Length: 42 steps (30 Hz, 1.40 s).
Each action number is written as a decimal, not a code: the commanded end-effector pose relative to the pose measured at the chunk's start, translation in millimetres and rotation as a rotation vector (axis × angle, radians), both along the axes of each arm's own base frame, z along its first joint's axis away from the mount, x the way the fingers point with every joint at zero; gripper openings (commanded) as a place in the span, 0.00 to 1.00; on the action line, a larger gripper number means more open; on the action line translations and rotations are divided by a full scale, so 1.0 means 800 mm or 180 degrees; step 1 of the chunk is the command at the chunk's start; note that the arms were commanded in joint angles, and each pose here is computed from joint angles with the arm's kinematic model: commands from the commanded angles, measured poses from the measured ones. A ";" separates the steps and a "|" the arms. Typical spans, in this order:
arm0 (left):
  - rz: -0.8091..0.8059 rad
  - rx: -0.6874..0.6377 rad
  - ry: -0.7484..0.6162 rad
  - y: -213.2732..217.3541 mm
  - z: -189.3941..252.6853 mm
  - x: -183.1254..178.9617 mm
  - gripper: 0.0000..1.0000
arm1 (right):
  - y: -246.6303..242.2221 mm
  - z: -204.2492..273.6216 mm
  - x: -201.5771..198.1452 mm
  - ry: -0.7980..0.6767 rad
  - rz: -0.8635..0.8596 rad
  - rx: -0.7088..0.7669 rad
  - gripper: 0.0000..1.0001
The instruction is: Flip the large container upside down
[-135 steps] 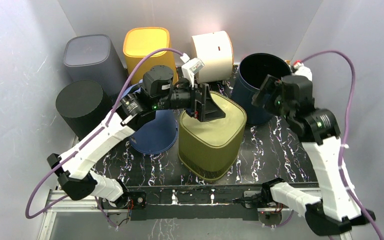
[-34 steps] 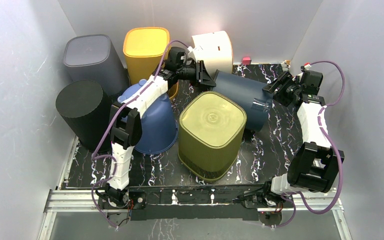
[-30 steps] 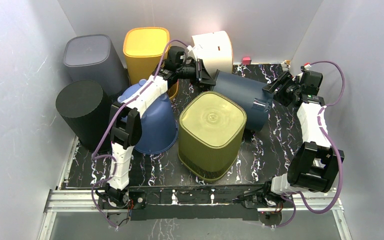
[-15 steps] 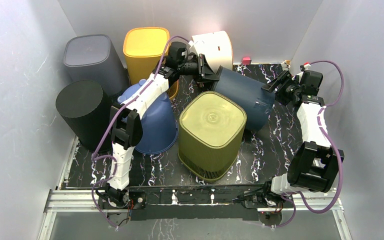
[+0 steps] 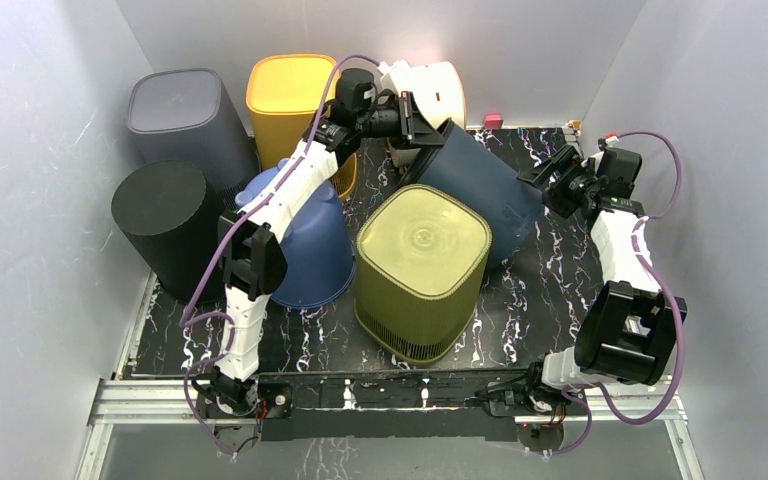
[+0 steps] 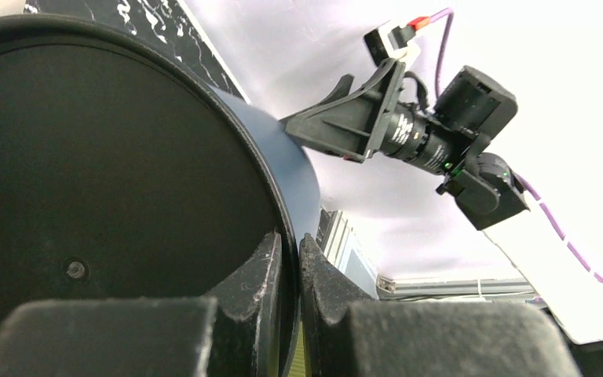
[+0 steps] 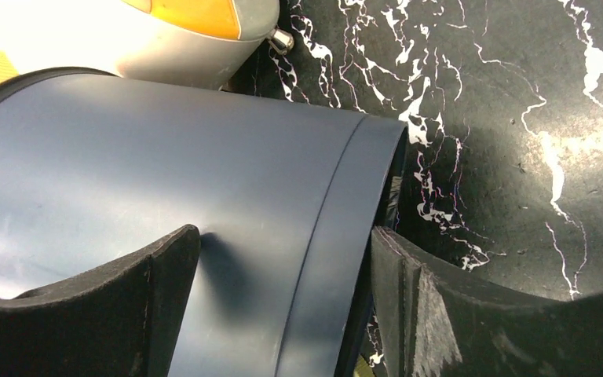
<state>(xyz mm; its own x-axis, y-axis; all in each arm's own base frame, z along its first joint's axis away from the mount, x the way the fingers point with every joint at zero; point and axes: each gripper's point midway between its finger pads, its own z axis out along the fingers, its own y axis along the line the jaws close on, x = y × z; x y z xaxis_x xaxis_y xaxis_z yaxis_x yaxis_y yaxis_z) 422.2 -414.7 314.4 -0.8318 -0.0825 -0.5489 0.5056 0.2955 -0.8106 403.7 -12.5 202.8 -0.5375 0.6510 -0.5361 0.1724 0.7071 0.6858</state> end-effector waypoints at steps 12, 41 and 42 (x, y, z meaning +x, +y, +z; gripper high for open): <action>-0.0491 -0.0619 -0.1095 -0.077 0.156 -0.109 0.00 | 0.036 -0.107 -0.044 0.0801 0.0106 0.0465 0.76; -0.1012 0.0076 -0.0590 -0.204 -0.058 -0.172 0.00 | -0.046 0.219 -0.028 -0.0451 -0.0871 -0.0627 0.96; -0.1062 0.0071 -0.0564 -0.209 -0.063 -0.175 0.00 | -0.045 0.225 -0.030 -0.0486 -0.0880 -0.0630 0.97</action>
